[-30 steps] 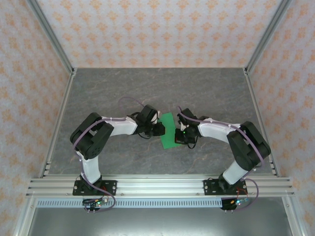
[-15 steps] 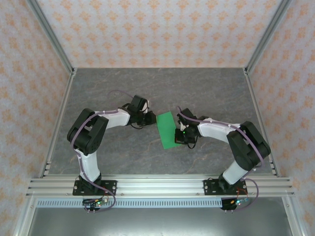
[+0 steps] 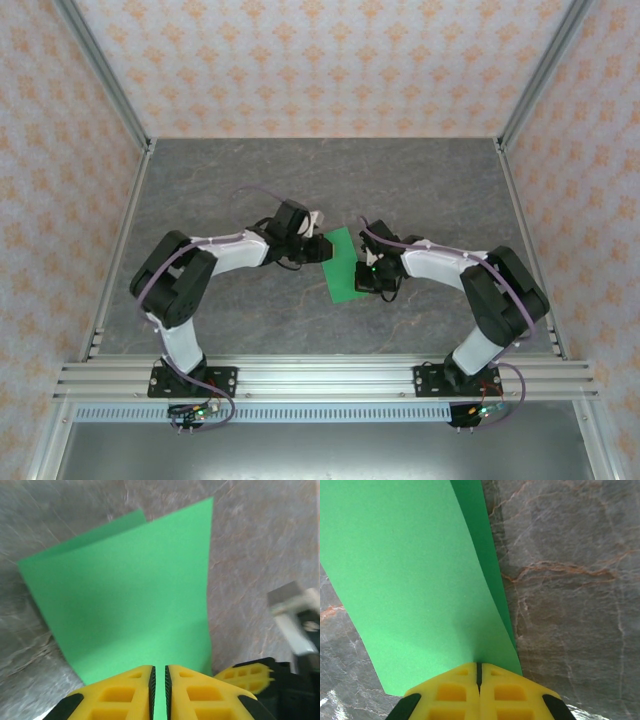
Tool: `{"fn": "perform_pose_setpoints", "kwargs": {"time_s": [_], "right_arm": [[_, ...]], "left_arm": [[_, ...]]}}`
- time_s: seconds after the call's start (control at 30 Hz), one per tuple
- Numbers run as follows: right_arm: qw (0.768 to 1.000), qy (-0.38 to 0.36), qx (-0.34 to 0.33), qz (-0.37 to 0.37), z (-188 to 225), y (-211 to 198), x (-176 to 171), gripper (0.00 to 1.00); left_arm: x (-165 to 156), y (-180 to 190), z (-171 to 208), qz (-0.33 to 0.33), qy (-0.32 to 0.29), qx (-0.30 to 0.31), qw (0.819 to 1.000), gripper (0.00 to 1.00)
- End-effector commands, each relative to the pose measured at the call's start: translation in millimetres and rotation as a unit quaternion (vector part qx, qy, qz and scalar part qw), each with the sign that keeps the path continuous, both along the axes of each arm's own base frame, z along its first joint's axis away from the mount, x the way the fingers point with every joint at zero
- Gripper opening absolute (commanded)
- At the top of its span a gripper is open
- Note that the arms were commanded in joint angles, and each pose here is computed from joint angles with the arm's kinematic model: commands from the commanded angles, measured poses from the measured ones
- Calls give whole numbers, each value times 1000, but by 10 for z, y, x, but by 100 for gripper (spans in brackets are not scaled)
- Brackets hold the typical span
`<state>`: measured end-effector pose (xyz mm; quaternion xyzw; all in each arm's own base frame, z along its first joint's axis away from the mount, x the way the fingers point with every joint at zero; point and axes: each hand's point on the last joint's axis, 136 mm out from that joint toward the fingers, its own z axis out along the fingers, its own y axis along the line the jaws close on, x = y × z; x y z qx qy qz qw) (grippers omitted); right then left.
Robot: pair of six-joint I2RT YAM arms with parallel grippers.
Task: Fold a paper plane with a square sheet of paper (fold left side to right side)
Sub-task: First fold the square sheet of paper in half at the center of the table.
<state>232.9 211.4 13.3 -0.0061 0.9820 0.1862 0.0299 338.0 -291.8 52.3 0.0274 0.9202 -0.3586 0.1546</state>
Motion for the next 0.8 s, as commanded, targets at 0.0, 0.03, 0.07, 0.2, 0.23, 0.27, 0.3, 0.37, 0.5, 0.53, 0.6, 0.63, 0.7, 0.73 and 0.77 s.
{"fn": "perform_pose_setpoints", "kwargs": {"time_s": [0.0, 0.03, 0.07, 0.2, 0.23, 0.27, 0.3, 0.37, 0.5, 0.53, 0.6, 0.63, 0.7, 0.73, 0.77], "right_arm": [[989, 61, -138, -8, -410, -574, -334, 2], [989, 60, -138, -8, -408, -572, -335, 2], [989, 60, -138, -9, -407, -573, -333, 2], [988, 62, -141, -8, -414, -585, -347, 1], [988, 63, -142, -9, -414, -592, -351, 1], [988, 63, -144, -8, -420, -602, -355, 1], [987, 64, -144, -8, -418, -603, -358, 1], [987, 65, -148, -6, -427, -618, -367, 1], [987, 68, -149, -4, -437, -625, -391, 1], [987, 67, -148, -4, -435, -628, -389, 1], [987, 68, -148, -4, -438, -631, -400, 1], [987, 69, -148, -5, -438, -636, -405, 1], [987, 68, -148, -3, -439, -638, -412, 1], [986, 69, -149, -3, -447, -646, -420, 1], [986, 69, -149, -4, -447, -648, -423, 1]], "left_arm": [[147, -53, -29, 8, -7, -2, 1000, 15], [170, -35, -67, 12, -6, 5, 1000, 15], [191, -23, -101, 14, -5, 10, 1000, 15], [285, 97, -175, 36, -7, 23, 999, 15], [308, 128, -182, 42, -8, 24, 999, 15], [306, 181, -323, 49, 5, 32, 998, 15], [328, 218, -351, 55, 6, 35, 998, 15], [384, 285, -391, 65, 7, 38, 997, 15], [509, 383, -490, 82, 15, 46, 995, 15], [533, 396, -510, 84, 16, 48, 995, 15], [604, 423, -533, 90, 17, 52, 994, 15], [632, 439, -555, 92, 18, 56, 994, 15], [704, 487, -573, 99, 17, 65, 993, 15], [740, 502, -578, 102, 17, 69, 992, 15], [787, 514, -570, 104, 16, 70, 992, 15]]}}
